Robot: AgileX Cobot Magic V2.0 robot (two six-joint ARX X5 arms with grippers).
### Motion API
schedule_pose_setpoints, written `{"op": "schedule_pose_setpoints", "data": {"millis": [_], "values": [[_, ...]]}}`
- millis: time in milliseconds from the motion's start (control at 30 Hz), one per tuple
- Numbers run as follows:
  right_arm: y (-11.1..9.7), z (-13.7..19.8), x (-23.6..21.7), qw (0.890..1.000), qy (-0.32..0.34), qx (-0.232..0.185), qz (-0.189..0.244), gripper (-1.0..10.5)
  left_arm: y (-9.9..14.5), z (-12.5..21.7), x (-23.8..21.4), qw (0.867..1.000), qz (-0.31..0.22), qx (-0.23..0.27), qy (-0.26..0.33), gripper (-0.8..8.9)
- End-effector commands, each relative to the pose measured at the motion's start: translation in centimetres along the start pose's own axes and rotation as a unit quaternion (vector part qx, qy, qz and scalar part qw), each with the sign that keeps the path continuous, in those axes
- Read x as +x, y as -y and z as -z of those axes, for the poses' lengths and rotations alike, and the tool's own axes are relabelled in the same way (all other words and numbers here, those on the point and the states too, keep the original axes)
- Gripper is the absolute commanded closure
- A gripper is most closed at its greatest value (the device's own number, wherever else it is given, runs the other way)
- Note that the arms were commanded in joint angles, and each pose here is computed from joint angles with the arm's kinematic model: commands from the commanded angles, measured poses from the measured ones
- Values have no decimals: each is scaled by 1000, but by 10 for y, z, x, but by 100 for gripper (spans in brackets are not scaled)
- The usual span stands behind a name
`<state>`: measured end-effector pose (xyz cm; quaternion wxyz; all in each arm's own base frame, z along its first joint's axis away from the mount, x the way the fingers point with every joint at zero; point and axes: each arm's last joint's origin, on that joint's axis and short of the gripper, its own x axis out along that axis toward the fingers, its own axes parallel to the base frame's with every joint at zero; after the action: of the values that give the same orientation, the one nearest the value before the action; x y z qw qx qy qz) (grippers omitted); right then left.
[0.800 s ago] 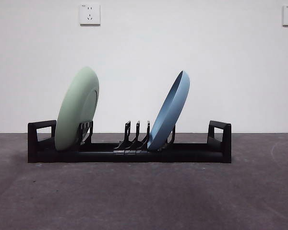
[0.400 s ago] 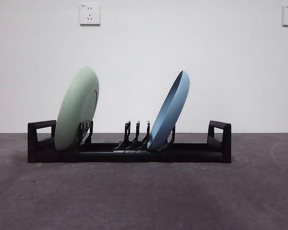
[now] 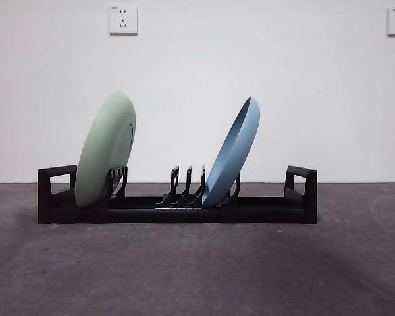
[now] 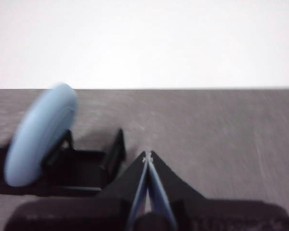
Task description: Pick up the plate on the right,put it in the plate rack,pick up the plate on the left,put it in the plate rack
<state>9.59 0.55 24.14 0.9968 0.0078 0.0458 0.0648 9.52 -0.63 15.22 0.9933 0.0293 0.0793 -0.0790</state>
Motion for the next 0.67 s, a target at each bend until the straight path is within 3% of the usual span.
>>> {"op": "schedule_pose_setpoints", "data": {"millis": [33, 367, 667], "values": [[2, 24, 0, 1000, -2, 21, 10, 943, 0, 4, 1, 1000, -1, -4, -4, 816], [4, 82, 5, 999, -27, 40, 12, 943, 0, 4, 1, 1000, -1, -4, -4, 816], [-2, 92, 8, 998, -43, 49, -18, 943, 0, 4, 1, 1000, -1, -4, -4, 816]]}}
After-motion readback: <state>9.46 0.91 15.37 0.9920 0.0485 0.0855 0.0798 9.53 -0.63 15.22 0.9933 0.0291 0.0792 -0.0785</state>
